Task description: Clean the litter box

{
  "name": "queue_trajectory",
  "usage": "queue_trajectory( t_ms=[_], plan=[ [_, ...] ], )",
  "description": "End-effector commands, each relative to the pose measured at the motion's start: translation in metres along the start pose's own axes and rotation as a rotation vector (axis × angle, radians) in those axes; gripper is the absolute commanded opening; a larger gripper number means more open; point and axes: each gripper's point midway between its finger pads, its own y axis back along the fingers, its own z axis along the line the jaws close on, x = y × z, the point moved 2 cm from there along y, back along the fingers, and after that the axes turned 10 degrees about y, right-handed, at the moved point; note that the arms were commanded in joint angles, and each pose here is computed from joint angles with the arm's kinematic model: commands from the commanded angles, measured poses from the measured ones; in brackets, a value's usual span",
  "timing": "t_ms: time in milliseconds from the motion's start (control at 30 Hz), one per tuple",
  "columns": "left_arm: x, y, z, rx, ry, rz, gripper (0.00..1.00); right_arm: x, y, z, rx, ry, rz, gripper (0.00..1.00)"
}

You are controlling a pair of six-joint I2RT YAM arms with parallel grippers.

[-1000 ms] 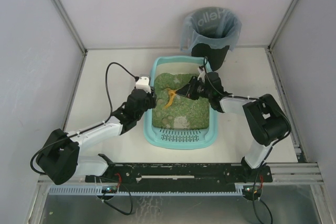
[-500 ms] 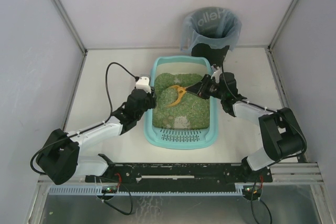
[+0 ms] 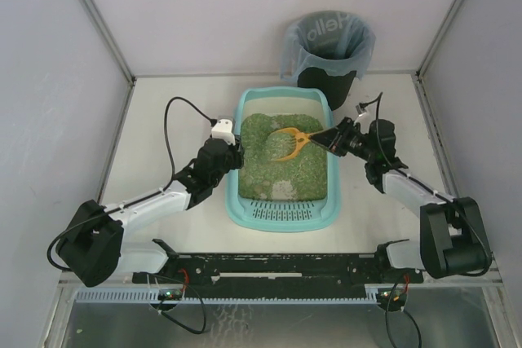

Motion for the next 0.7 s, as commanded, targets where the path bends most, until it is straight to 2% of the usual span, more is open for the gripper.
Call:
queue_trajectory(
  t_ms=[0, 167, 333, 467, 600, 667],
  plan=[
    [-0.028, 0.001, -0.03, 0.104, 0.045, -0.061, 0.45, -0.023, 0.024, 0.028, -0.117, 0.07, -0.089, 0.0],
    [-0.028, 0.002, -0.029, 0.103, 0.046, -0.063, 0.44, -0.031, 0.044, 0.016, -0.082, 0.007, -0.213, 0.0],
    [-0.028, 0.002, -0.03, 0.107, 0.048, -0.062, 0.45, -0.023, 0.045, 0.032, -0.23, -0.018, -0.172, 0.0],
    [-0.029, 0.002, -0.029, 0.103, 0.047, -0.065, 0.45, -0.031, 0.057, 0.01, -0.191, -0.128, -0.271, 0.0],
    [-0.027, 0.001, -0.031, 0.111, 0.048, -0.058, 0.45, -0.022, 0.049, 0.034, -0.306, -0.08, -0.175, 0.0],
    [-0.027, 0.001, -0.031, 0.112, 0.048, -0.055, 0.45, -0.029, 0.055, 0.022, -0.282, -0.133, -0.228, 0.0]
  ],
)
